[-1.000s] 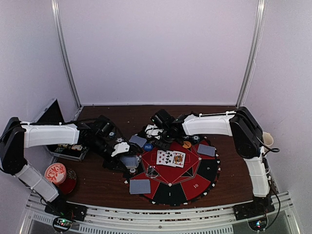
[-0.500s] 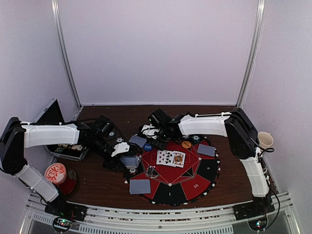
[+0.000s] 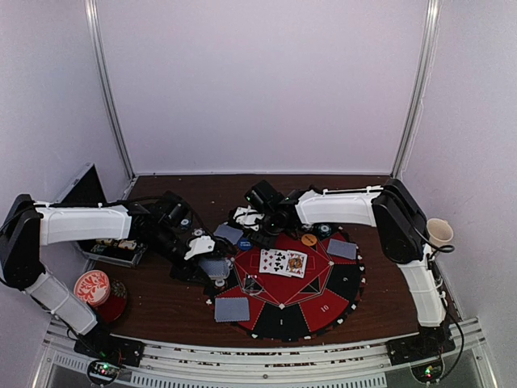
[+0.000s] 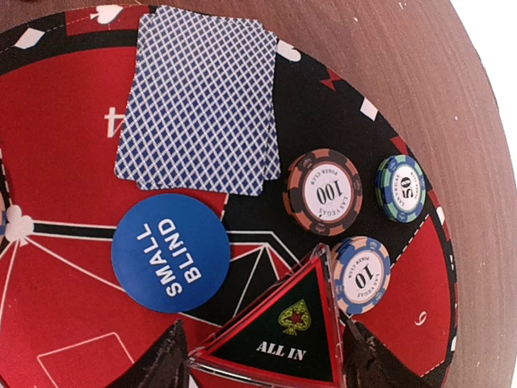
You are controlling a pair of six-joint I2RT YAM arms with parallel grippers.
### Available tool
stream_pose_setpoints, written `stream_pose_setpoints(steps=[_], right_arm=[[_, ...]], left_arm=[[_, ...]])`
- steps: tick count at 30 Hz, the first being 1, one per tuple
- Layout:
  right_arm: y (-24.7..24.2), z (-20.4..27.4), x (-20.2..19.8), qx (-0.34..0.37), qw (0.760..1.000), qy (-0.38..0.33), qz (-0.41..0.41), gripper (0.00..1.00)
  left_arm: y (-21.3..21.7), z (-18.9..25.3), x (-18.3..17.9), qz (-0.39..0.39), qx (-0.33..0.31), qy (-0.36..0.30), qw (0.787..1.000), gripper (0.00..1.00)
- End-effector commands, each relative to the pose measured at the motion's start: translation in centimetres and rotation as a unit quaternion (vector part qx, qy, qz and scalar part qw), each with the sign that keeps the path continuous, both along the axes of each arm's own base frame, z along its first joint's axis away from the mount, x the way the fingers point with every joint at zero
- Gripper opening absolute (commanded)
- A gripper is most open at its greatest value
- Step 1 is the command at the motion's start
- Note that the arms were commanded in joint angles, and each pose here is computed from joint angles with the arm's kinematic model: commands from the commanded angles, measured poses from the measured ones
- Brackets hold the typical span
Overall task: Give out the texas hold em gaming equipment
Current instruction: Move the all-in button to the small blind area.
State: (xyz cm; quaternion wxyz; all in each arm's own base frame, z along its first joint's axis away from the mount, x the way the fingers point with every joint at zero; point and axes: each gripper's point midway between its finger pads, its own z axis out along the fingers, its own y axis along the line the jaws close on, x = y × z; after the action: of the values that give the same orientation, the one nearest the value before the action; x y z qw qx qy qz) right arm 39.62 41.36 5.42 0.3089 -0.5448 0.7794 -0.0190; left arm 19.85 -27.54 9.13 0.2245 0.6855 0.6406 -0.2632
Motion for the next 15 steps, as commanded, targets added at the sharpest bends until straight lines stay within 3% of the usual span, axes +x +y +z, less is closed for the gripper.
stream_pose_setpoints(steps=[1,7,15], right_arm=[[0.4,0.4,0.4,0.006,1.000,-0.004,-0.001,0.64],[0.2,0.7,0.4,0.005,1.000,-0.006,-0.004,0.74],[-0.2,2.5,0.8,0.014,0.999,-0.020,-0.024,0.79]], left_arm=[[-0.3,0.2,-0.2,-0.011,-0.008,-0.002,1.000,0.39],[-0.3,0.2,-0.2,-0.011,-0.008,-0.002,1.000,0.39],[-0.3,0.3,-0.2,-0.011,-0.008,-0.003,1.000,0.39]])
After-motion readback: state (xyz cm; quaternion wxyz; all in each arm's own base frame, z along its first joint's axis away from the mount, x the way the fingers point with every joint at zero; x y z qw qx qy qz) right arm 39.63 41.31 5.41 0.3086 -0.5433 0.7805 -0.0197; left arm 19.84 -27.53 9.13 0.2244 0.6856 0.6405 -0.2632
